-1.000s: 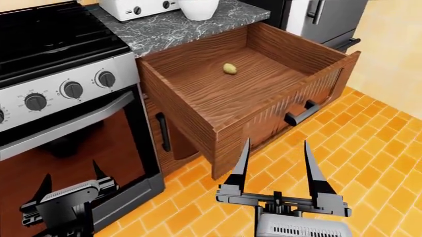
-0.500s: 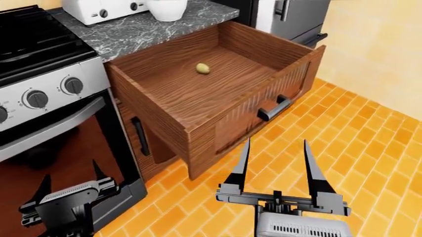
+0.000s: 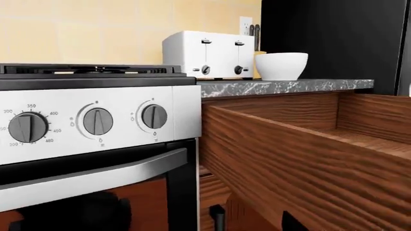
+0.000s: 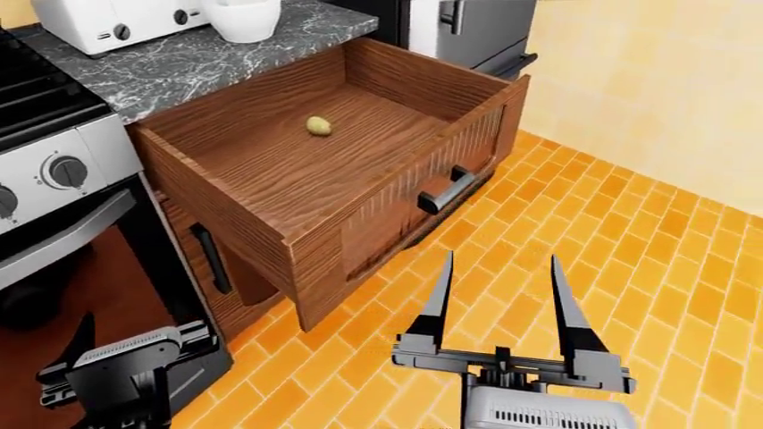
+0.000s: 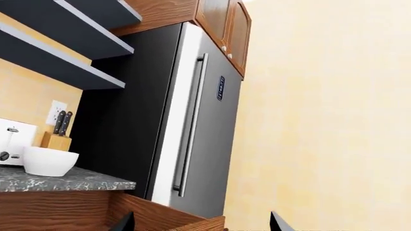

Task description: Place the bar in the bowl and close the drawer.

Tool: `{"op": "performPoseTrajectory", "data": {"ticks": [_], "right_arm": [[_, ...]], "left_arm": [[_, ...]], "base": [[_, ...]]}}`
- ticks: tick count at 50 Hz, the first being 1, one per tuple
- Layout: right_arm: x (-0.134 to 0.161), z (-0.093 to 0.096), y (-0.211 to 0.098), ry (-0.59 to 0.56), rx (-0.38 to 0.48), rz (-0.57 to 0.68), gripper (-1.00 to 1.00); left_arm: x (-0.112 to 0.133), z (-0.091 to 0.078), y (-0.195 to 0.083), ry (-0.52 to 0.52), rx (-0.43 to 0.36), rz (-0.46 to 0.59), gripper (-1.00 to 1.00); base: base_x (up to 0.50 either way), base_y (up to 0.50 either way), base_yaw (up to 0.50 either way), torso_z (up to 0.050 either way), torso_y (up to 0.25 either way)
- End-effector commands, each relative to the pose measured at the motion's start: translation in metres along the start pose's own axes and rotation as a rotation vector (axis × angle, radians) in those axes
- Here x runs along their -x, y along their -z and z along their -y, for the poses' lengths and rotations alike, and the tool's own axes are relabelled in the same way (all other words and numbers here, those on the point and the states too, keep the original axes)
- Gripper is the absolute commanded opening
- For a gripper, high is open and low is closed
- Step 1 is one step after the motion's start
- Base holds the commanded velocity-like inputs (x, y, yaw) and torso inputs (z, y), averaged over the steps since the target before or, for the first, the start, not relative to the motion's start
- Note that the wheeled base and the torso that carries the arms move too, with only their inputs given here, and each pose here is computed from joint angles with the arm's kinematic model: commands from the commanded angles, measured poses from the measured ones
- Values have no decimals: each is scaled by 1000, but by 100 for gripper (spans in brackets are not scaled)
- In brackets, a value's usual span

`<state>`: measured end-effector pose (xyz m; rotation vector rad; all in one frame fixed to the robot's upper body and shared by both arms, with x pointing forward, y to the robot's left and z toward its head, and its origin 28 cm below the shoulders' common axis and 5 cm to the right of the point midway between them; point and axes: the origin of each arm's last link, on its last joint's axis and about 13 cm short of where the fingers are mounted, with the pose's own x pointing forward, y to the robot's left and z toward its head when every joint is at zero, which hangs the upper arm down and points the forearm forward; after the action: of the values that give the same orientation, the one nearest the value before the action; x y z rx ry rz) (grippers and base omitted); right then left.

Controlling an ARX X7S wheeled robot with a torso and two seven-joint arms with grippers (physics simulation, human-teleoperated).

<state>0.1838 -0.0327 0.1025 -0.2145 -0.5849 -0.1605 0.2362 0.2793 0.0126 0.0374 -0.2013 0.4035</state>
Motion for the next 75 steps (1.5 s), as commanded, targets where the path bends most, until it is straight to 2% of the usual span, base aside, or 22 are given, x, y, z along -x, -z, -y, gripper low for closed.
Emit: {"op": "performPoseTrajectory", "data": {"ticks": [1,22,29,37,47,66,75], "right_arm": [[1,0,0,6,1,-1,100],[2,0,2,6,2,-8,100],[2,-1,3,3,2,-12,100],[1,-1,4,0,1,-15,100],[1,-1,4,-4,0,-16,100],[2,-2,4,0,-13,-35,100],[2,2,6,3,-56,-68,100]], "left_arm": [[-1,0,1,4,0,-3,100],[-1,0,-1,15,19,13,100],[8,3,-16,112,64,138,100],[30,11,-50,209,37,331,100],[45,13,-64,275,71,402,100],[50,12,-66,282,72,411,100],[46,17,-66,305,56,395,100]], "base": [[0,0,-324,0,0],[0,0,-328,0,0],[0,0,-328,0,0],[0,0,-329,0,0],[0,0,-327,0,0],[0,0,-148,0,0],[0,0,0,0,0]]}}
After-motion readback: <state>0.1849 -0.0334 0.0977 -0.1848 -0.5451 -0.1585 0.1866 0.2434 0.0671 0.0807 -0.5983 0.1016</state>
